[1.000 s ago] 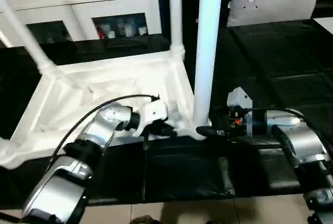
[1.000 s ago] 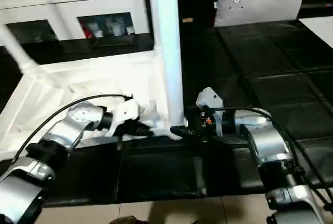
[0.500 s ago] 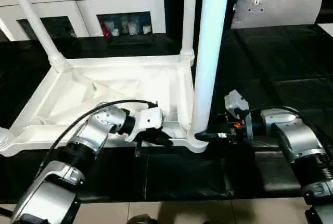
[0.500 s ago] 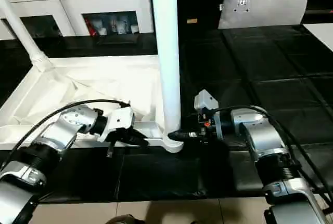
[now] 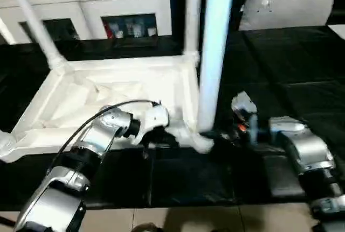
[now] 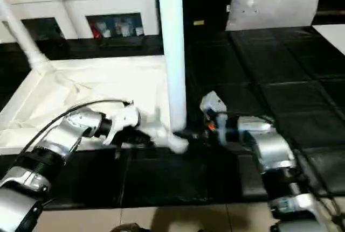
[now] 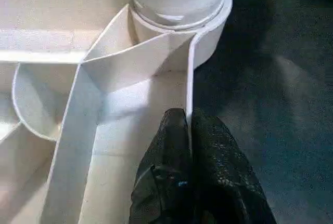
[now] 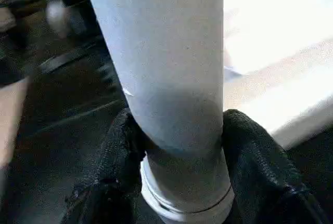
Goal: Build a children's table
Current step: Rotate leg to tighten
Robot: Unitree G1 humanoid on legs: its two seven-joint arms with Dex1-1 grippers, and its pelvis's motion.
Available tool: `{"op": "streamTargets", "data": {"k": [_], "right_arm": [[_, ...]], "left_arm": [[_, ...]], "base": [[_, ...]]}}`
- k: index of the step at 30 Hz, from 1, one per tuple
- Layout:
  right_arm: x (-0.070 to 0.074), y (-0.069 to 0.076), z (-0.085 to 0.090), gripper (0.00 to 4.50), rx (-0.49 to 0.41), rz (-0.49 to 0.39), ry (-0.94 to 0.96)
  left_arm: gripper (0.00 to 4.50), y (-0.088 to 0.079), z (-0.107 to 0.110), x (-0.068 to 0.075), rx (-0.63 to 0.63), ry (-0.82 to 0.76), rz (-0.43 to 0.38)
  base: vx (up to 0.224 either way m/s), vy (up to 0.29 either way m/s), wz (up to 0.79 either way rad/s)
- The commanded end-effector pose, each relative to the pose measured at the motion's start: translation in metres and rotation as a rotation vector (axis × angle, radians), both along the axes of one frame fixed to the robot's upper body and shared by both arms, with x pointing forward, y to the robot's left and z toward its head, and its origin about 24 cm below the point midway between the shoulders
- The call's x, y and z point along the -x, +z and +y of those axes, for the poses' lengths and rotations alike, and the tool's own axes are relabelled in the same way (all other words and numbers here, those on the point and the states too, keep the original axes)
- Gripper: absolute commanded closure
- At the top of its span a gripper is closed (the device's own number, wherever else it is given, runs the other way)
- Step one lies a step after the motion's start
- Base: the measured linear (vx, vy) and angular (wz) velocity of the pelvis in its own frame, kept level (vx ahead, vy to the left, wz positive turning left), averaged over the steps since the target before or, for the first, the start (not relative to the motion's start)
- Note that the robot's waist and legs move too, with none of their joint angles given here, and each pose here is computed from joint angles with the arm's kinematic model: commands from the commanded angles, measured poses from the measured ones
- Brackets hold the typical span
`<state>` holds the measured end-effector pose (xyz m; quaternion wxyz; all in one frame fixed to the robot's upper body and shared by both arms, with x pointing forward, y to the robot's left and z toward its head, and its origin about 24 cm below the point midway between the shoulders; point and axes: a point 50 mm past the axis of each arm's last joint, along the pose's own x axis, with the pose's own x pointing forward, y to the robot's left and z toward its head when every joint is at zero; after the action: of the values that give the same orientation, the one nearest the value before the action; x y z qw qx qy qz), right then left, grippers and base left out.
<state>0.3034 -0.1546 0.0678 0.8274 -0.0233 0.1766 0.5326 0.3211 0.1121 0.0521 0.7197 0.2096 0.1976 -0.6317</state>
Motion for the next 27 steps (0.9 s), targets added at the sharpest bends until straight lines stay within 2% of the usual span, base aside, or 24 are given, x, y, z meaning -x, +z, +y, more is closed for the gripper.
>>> {"op": "streamTargets", "data": {"k": [1, 2, 3, 7, 11, 14, 16, 19, 20, 21, 25, 27], "right_arm": [[-0.001, -0.002, 0.021, 2.57, -0.019, 0.026, -0.026], [-0.003, -0.004, 0.025, 2.57, -0.014, 0.032, -0.082], [-0.010, -0.006, 0.036, 2.57, 0.001, 0.042, -0.227], [-0.015, -0.008, 0.056, 2.57, 0.000, 0.045, -0.374], [-0.024, -0.010, 0.064, 2.57, 0.034, -0.018, -0.510], [-0.025, -0.004, 0.067, 2.57, -0.050, -0.031, -0.519], [-0.024, -0.001, 0.069, 2.03, -0.093, -0.027, -0.519], [-0.023, 0.003, 0.064, 1.78, -0.108, -0.056, -0.498], [-0.023, 0.004, 0.057, 1.66, -0.094, -0.094, -0.492], [-0.022, 0.004, 0.053, 1.46, -0.088, -0.100, -0.481], [-0.016, 0.006, 0.033, 1.27, -0.080, -0.130, -0.357], [-0.014, 0.008, 0.024, 0.97, -0.068, -0.148, -0.307]], "left_arm": [[4.50, 0.003, -0.028, 0.001, 0.048, -0.042, -0.008], [4.50, 0.003, -0.033, -0.001, 0.046, -0.010, -0.018], [4.50, 0.005, -0.044, -0.008, 0.062, 0.088, -0.028], [4.50, 0.008, -0.063, -0.019, 0.082, 0.253, -0.060], [4.50, 0.011, -0.075, -0.023, 0.090, 0.327, -0.101], [4.50, 0.011, -0.075, -0.023, 0.089, 0.325, -0.097], [4.50, 0.010, -0.074, -0.023, 0.082, 0.327, -0.098], [4.50, 0.008, -0.068, -0.024, 0.062, 0.327, -0.108], [4.50, 0.009, -0.064, -0.024, 0.067, 0.302, -0.116], [4.50, 0.009, -0.061, -0.025, 0.064, 0.300, -0.112], [4.50, 0.006, -0.043, -0.023, 0.017, 0.222, -0.132], [4.50, 0.006, -0.035, -0.020, 0.012, 0.173, -0.121]], "base": [[0.000, 0.000, 0.00], [0.000, 0.000, 0.00], [0.000, 0.000, 0.00], [0.000, 0.000, 0.00], [0.000, 0.000, 0.00], [0.000, 0.000, 0.00], [0.000, 0.000, 0.00], [0.000, 0.000, 0.00], [0.000, 0.000, 0.00], [0.000, 0.000, 0.00], [0.000, 0.000, 0.00], [0.000, 0.000, 0.00]]}}
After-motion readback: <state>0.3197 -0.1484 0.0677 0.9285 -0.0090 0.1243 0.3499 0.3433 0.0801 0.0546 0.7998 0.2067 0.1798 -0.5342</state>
